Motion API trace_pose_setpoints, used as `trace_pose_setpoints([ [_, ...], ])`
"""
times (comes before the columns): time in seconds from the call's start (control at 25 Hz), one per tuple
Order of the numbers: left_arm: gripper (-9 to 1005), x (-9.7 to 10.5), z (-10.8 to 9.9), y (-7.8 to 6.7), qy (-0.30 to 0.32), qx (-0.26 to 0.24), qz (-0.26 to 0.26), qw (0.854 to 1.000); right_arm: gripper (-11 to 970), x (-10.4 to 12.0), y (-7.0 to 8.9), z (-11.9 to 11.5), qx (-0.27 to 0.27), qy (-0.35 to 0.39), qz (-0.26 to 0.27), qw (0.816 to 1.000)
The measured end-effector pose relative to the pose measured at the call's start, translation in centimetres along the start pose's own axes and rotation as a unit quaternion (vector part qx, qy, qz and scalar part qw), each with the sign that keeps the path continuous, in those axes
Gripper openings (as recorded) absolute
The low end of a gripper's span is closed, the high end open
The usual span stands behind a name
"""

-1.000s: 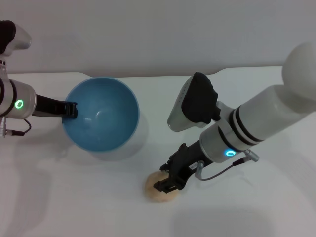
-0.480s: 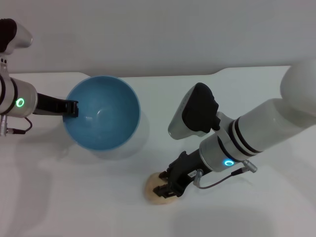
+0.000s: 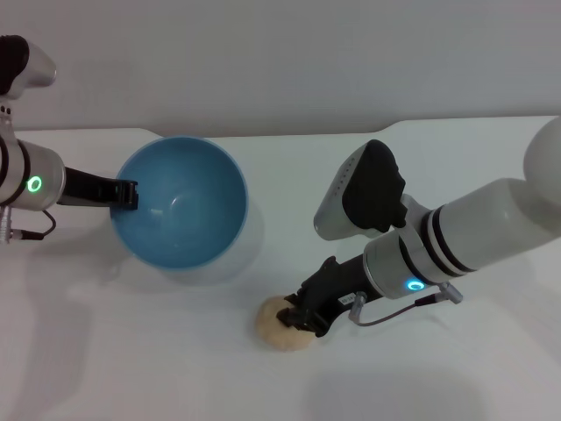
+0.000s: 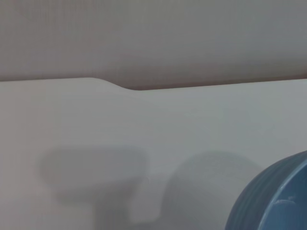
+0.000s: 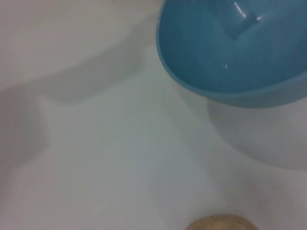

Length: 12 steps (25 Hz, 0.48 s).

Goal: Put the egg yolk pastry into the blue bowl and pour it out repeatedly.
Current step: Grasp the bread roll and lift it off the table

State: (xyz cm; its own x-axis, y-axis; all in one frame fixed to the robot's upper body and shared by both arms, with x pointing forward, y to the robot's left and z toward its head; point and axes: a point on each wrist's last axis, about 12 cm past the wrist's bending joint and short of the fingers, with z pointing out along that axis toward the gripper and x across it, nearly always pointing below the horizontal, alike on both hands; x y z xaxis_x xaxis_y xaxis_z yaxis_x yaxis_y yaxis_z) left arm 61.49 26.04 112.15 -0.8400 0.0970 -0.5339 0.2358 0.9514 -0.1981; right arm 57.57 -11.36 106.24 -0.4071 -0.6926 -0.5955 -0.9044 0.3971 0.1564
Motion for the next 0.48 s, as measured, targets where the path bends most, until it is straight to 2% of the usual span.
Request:
trace_pose_setpoints([
  [0.24, 10, -0.1, 0.0, 0.0, 0.001, 0.000, 0.001, 1.000, 133, -0.5, -0.2, -1.2, -0.013, -0.021, 0.008, 1.000],
  [0.48, 9, 0.1, -0.1, -0.3, 0.016, 0.006, 0.004, 1.000, 64, -0.9, -0.4, -4.2, -0.037, -0.032, -0.025, 0.998],
])
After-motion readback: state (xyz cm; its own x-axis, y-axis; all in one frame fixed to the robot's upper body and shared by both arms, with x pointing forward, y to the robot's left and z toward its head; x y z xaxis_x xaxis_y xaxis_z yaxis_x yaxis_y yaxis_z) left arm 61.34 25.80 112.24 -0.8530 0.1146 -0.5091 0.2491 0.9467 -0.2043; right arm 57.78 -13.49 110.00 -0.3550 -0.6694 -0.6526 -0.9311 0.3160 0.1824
